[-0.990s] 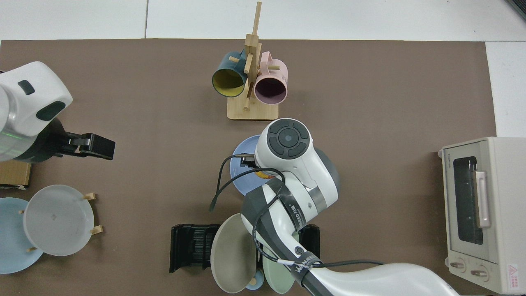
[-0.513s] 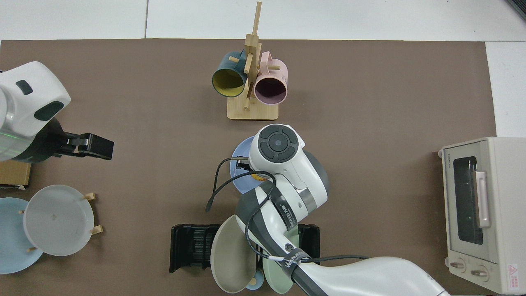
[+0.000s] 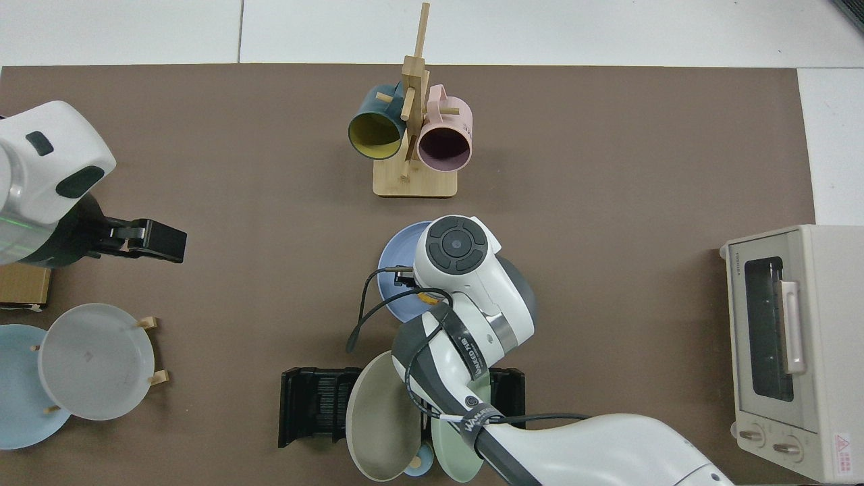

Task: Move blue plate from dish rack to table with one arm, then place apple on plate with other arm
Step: 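Lower the apple onto the blue plate and open the right gripper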

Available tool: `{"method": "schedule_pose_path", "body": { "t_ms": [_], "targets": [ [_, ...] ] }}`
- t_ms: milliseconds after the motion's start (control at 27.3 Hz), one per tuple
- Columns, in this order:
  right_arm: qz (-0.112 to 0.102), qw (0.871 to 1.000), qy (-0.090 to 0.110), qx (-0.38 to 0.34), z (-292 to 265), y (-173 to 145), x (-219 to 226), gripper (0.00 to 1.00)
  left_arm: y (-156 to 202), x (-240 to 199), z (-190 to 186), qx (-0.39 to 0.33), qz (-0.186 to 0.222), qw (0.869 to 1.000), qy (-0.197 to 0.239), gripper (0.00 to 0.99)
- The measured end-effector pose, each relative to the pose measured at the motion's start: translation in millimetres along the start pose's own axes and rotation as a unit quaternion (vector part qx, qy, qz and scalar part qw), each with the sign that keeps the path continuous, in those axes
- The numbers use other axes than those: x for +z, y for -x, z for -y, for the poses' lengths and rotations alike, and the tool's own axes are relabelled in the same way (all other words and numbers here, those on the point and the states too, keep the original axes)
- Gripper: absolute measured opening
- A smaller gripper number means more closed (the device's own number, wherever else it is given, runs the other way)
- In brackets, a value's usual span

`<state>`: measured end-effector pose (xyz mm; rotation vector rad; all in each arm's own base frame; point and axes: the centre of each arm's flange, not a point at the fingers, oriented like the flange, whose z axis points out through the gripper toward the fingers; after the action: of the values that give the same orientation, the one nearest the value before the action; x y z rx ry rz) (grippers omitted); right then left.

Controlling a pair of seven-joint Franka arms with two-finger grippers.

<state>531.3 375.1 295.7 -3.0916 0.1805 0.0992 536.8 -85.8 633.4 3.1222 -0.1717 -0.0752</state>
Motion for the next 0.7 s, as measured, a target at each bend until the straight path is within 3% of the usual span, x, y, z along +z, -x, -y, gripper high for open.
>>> {"method": "schedule_pose_path", "body": {
  "t_ms": [73, 220, 696],
  "targets": [
    [0.002, 1.0, 0.001, -0.001, -0.1, 1.3, 1.6, 0.81, 0.0, 0.0, 0.0, 0.0, 0.0, 1.0, 0.0, 0.991],
    [0.003, 1.0, 0.004, -0.002, 1.1, 3.0, -1.6, 1.0, 0.0, 0.0, 0.0, 0.0, 0.0, 1.0, 0.0, 0.991],
    [-0.024, 1.0, -0.017, 0.006, -6.4, -6.5, -83.2, 1.0, 0.0, 0.0, 0.0, 0.0, 0.0, 1.0, 0.0, 0.991]
  ]
}}
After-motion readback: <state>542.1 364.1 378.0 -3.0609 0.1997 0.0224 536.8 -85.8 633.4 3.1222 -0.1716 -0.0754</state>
